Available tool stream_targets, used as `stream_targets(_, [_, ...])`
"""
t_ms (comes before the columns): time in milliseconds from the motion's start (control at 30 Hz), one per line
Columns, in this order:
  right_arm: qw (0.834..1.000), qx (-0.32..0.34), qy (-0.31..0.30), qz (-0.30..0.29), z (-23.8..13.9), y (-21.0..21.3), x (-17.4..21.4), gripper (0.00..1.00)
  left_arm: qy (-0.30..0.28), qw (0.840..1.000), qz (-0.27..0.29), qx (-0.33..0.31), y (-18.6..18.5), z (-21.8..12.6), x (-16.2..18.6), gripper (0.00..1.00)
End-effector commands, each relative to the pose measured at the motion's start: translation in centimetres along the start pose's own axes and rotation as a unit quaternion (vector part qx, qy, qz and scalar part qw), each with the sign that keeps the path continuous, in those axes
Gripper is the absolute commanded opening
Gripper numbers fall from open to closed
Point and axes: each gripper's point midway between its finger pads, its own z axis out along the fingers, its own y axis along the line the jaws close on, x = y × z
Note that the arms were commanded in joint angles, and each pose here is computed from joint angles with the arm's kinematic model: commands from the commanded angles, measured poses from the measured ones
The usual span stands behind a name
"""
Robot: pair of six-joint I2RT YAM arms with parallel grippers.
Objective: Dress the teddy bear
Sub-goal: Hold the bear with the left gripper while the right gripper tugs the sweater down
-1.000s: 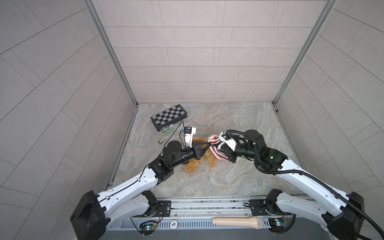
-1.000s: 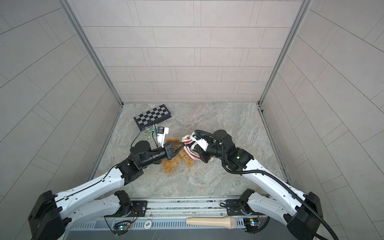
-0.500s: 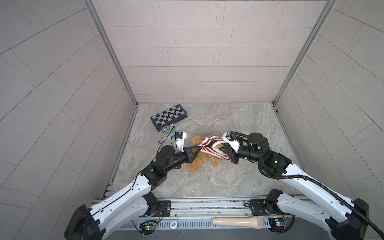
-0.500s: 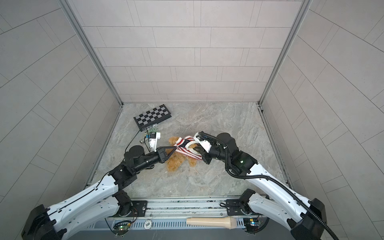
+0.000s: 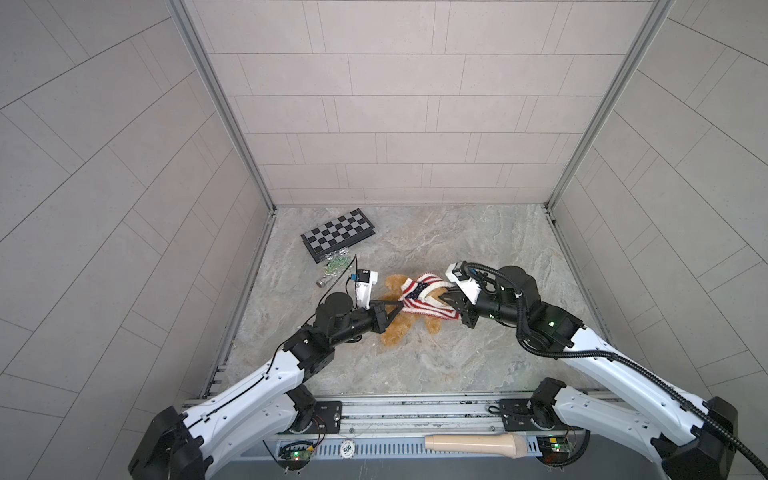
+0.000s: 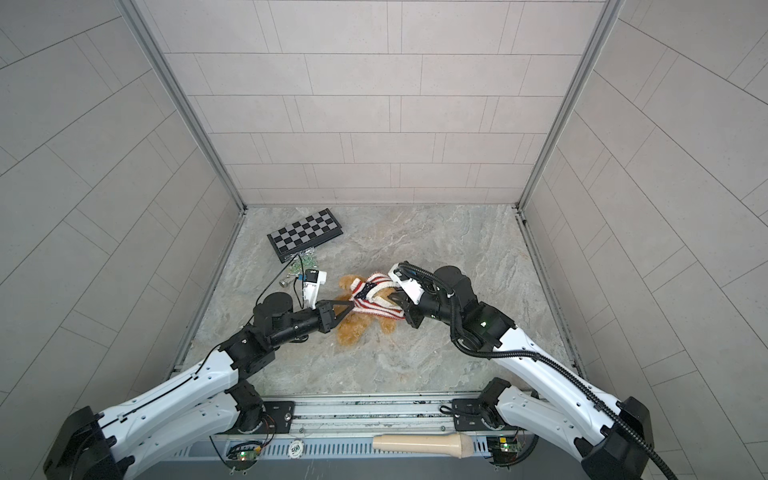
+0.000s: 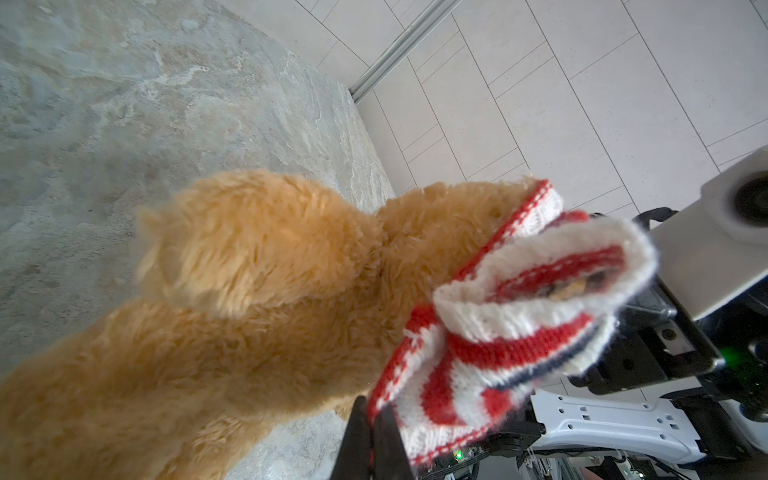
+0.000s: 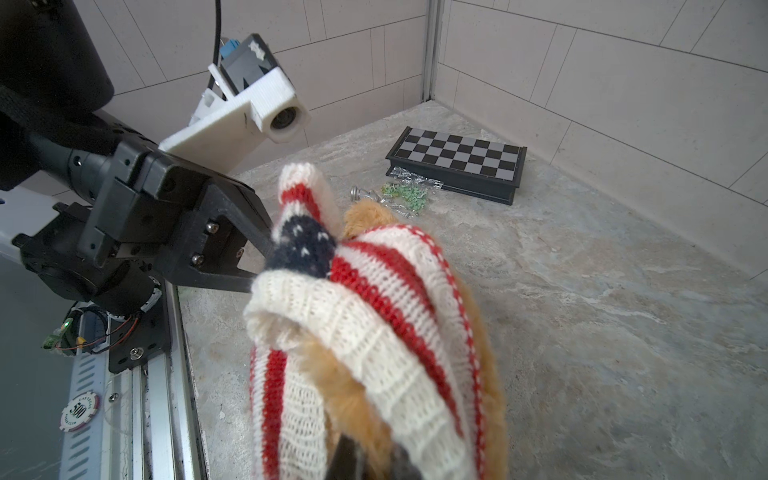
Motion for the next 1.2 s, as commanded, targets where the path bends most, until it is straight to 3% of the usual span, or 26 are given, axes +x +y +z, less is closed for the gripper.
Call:
stream_targets(0, [0.999, -0.011, -0.039, -0.026, -0.6, 0.7, -2.3, 0.0, -0.025, 0.998, 0.021, 0.06, -3.6, -0.2, -2.1, 0.0])
stream_targets(233, [0.998, -0.029, 0.012, -0.056, 0.1, 1.8, -0.7, 0.0, -0.054, 0.996, 0.011, 0.064, -4.4, 0.3, -4.1, 0.0])
stream_targets(500, [0.996, -0.04, -0.009, -0.083, -0.5, 3.1, -1.7, 0.0, -0.002, 0.999, -0.007, -0.045, 0.0, 2.3, -2.5, 0.0])
stream_targets(767, [0.998, 0.024, -0.04, -0.029, -0.3, 0.7, -2.4, 0.0, 0.034, 0.995, 0.012, -0.098, 1.9, 0.8, -0.5, 0.0])
stream_targets(1033, [0.998, 0.017, -0.059, 0.02, 0.6, 0.6, -3.4, 0.0, 0.025, 0.995, 0.042, -0.092, 0.4, 0.0, -1.3, 0.0])
stream_targets(1167, [0.994, 0.055, -0.058, 0.07, 0.7, -0.8, -3.6, 0.0, -0.005, 0.992, 0.081, -0.094, -1.4, -1.2, -2.6, 0.33])
